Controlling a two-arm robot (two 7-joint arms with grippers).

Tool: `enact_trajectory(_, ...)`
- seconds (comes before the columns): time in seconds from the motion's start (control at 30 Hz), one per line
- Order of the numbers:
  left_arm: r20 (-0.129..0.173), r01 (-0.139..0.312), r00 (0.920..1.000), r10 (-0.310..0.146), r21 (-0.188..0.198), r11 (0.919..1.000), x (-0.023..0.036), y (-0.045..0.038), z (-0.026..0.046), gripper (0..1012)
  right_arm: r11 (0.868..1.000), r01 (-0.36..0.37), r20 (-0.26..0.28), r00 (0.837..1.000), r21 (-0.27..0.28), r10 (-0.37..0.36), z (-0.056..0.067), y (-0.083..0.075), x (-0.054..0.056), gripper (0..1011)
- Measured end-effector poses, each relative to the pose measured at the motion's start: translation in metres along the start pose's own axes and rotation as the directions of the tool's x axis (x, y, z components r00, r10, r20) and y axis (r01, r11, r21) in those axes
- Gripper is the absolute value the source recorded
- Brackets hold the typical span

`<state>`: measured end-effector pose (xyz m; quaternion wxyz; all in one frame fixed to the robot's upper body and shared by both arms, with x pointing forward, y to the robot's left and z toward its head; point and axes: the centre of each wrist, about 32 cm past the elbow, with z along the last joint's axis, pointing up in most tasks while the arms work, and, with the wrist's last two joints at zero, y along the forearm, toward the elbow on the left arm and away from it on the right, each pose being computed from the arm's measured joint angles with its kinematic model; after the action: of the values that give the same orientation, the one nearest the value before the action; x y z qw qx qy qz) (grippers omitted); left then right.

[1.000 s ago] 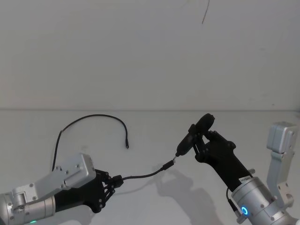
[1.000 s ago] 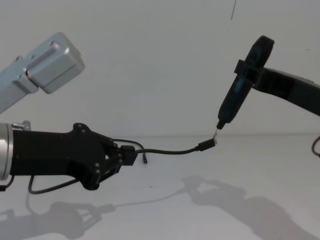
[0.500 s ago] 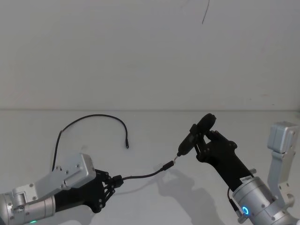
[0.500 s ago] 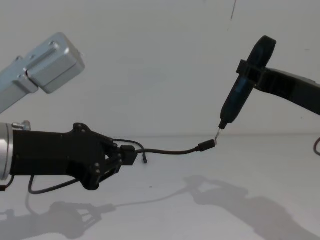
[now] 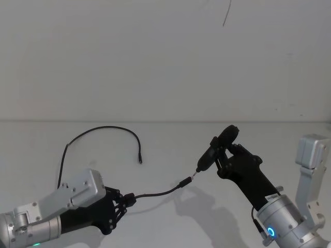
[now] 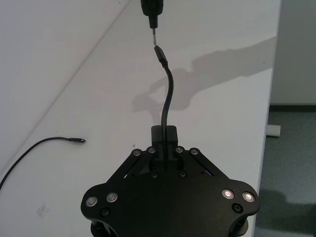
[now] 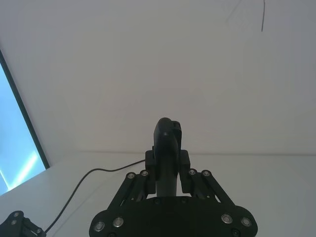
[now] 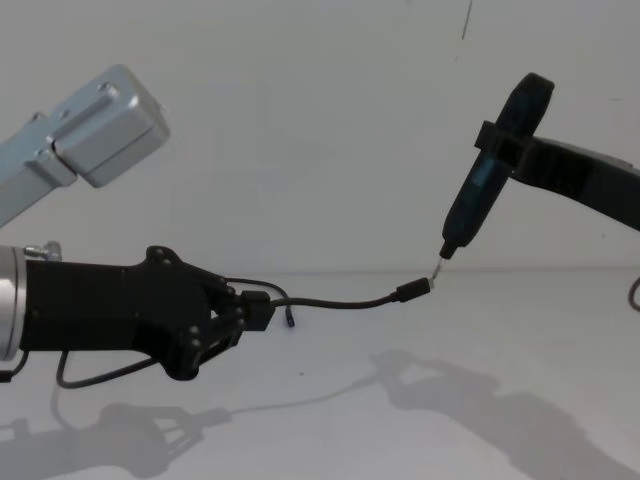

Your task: Pick up the data cable with the one hand.

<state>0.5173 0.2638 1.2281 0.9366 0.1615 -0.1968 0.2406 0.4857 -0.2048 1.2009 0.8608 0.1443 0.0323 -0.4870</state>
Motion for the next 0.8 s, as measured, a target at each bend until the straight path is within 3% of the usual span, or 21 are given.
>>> enact_trajectory(0.8, 0.000, 0.000, 1.0000, 0.000, 0.000, 1.0000, 0.0000, 0.0000, 0.0000, 40, 1.000, 0.003, -0.004, 1.000, 0.001, -0.003, -0.0010, -0.0005, -0.0013, 263)
